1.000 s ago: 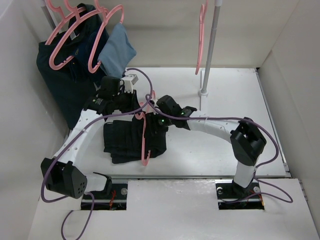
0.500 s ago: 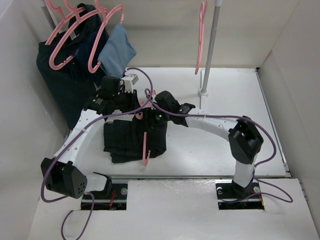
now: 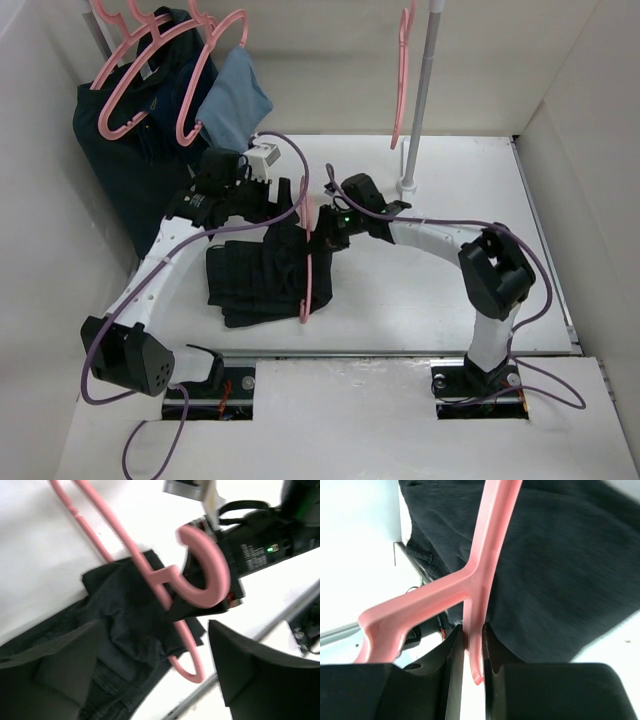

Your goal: Place the trousers on the hanger

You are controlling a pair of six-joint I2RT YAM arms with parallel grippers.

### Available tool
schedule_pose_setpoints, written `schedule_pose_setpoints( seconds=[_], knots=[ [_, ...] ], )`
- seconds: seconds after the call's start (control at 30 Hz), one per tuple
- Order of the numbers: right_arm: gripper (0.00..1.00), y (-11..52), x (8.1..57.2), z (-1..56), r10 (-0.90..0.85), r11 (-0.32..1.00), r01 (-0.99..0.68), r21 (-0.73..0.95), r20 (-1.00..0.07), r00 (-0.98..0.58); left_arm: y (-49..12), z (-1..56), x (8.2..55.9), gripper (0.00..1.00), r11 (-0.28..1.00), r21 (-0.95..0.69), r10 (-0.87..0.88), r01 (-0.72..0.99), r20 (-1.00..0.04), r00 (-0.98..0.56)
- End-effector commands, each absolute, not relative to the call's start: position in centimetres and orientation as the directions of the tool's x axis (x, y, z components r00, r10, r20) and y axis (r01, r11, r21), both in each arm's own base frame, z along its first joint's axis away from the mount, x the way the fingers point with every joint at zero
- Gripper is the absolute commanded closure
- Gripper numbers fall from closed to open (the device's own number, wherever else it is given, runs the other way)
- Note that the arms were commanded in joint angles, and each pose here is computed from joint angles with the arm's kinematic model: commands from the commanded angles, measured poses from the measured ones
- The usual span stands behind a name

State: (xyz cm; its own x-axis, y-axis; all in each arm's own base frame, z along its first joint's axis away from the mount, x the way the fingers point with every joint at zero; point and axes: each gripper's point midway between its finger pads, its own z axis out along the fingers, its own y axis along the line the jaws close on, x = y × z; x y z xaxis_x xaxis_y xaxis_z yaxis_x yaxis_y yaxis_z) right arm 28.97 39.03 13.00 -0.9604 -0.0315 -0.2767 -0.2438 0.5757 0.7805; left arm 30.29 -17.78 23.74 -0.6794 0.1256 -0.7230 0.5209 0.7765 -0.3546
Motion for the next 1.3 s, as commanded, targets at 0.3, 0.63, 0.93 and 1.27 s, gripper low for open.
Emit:
schedule_pose_setpoints(
  seconds=[0.3, 0.63, 0.93, 1.27],
  knots=[
    [1.00, 34.6, 30.4, 13.4, -0.007, 0.507, -0.312, 0.803, -0.358, -0.934, -14.9, 17.2, 32.8, 0.00, 0.864, -0.259, 0.199, 0.432, -0.611, -0.766],
    [1.00, 33.6, 30.0, 12.4, 0.012, 0.550, -0.299, 0.779, -0.366, -0.931, -15.4, 10.1, 32.4, 0.11, 0.878, -0.191, 0.331, 0.438, -0.419, -0.846],
    [1.00, 32.8, 29.1, 9.2, 0.014, 0.596, -0.233, 0.768, -0.300, -0.954, -18.4, 16.7, 30.7, 1.00, 0.727, -0.320, 0.405, 0.608, -0.514, -0.756],
    [1.00, 36.5, 30.0, 8.6, 0.005, 0.596, -0.216, 0.774, -0.273, -0.962, -20.2, 27.0, 24.6, 1.00, 0.459, -0.375, 0.504, 0.806, -0.637, -0.583]
  ],
)
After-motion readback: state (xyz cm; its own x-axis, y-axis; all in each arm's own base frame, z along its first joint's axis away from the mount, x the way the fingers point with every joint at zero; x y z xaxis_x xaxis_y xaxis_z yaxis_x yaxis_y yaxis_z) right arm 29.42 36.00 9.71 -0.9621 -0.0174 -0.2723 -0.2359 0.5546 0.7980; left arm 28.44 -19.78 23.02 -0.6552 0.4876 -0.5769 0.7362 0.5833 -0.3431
